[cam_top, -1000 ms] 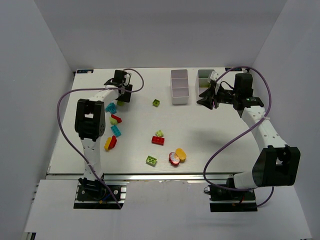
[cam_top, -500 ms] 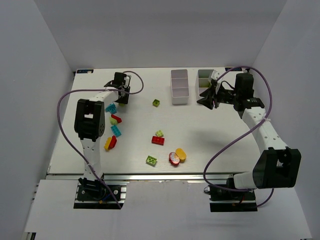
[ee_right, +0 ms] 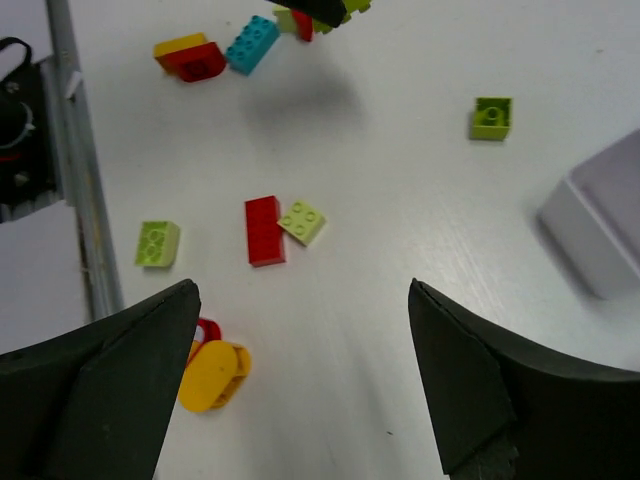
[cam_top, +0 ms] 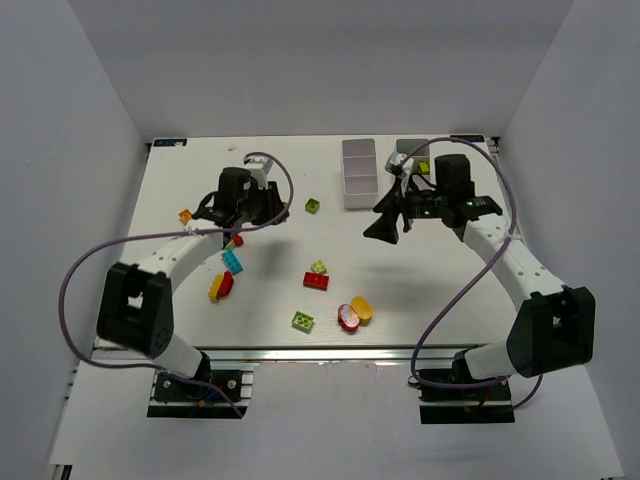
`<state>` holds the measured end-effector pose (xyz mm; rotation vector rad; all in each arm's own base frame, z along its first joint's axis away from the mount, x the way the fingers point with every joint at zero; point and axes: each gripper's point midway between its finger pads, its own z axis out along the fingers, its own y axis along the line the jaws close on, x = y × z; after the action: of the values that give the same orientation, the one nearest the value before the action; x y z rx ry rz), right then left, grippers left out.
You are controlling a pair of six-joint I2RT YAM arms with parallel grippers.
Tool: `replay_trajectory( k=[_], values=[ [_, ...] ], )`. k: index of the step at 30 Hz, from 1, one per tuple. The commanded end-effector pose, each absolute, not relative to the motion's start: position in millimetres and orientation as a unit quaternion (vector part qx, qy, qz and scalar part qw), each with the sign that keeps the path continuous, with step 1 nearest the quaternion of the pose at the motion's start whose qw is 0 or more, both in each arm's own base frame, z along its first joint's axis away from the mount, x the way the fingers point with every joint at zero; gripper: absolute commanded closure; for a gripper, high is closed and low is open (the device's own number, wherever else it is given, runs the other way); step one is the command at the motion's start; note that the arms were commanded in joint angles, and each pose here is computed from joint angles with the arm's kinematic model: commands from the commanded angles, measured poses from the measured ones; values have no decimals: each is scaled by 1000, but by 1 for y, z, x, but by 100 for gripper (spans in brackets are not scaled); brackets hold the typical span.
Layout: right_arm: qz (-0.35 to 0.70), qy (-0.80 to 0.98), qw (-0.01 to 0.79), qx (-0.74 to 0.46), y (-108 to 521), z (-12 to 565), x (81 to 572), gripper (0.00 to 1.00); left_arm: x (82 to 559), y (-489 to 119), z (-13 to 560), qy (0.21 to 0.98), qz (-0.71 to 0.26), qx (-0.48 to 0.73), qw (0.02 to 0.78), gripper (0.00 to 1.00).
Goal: Sort the legos into containers by color
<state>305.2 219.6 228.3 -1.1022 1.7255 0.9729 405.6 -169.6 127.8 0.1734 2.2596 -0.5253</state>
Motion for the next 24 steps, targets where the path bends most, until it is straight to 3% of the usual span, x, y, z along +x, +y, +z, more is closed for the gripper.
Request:
replay_trajectory(
  k=[1,5,8,10,24],
  values=[
    [426,700,392,-419,238,237,295,11,374,-221,175,839,-314,85,437,85],
    [431,734,375,-367,251,235,296,18,342,-236,203,803,-360,68,470,84],
    [442,757,357,-322,260,236,294,32,324,-240,207,789,-374,65,482,83],
    [446,765,350,-305,265,236,293,36,314,-244,201,789,-379,71,479,83],
    [504,803,254,-193,290,234,287,43,289,-273,199,777,-396,106,477,83]
  ],
)
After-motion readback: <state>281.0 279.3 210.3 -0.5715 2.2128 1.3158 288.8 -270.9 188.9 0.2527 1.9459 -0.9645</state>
